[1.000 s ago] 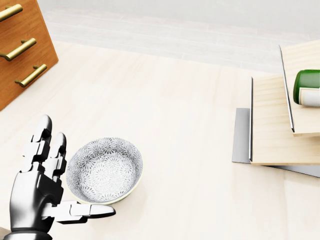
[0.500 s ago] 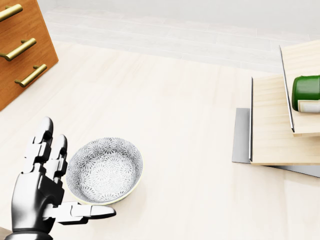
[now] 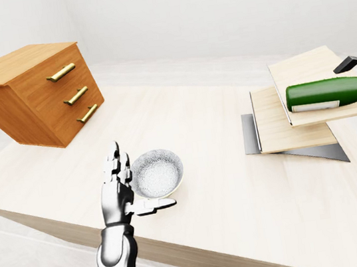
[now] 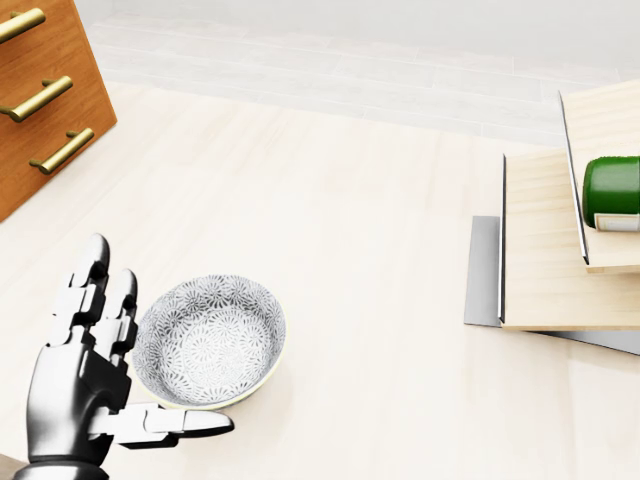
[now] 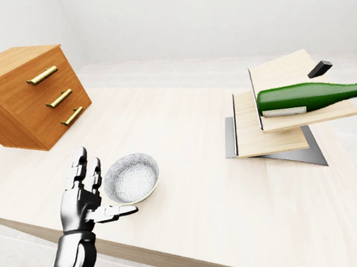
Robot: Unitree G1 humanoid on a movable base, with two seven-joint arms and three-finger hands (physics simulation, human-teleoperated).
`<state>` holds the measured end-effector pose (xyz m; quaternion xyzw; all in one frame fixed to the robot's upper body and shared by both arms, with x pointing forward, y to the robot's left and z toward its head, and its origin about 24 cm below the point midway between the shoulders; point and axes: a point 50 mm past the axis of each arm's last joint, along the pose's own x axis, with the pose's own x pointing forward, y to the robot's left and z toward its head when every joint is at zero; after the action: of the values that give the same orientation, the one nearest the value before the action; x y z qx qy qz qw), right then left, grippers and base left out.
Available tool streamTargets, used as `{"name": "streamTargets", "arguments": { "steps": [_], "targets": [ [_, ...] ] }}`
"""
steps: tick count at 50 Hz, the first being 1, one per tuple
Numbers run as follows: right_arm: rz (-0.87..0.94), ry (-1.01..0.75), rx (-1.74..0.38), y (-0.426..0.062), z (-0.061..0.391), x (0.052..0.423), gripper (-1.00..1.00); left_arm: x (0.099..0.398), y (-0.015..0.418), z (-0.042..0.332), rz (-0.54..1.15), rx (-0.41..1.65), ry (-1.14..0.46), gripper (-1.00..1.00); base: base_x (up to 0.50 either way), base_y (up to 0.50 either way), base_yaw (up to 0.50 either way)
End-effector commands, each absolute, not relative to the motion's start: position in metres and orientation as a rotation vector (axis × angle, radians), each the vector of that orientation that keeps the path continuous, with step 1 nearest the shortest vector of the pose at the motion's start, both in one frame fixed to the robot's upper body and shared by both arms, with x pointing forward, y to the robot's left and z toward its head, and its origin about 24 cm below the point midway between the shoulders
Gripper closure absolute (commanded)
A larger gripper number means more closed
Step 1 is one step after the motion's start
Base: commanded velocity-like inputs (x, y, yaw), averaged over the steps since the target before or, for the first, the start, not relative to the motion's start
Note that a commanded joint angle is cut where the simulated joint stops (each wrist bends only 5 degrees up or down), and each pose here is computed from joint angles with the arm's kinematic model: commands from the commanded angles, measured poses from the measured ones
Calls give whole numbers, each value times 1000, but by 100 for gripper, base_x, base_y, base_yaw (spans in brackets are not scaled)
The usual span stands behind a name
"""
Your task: Put the wine bottle on the wine rack.
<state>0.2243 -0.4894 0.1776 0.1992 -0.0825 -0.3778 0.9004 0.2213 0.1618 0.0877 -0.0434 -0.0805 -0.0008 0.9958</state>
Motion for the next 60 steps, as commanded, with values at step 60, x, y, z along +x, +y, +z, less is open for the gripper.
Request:
{"name": "streamTargets", "arguments": {
  "steps": [60],
  "targets": [
    [-562,-1001,474,-432,393,141,-100,220,162,96,-7,-84,-190,-100,0,0,0]
  ]
}}
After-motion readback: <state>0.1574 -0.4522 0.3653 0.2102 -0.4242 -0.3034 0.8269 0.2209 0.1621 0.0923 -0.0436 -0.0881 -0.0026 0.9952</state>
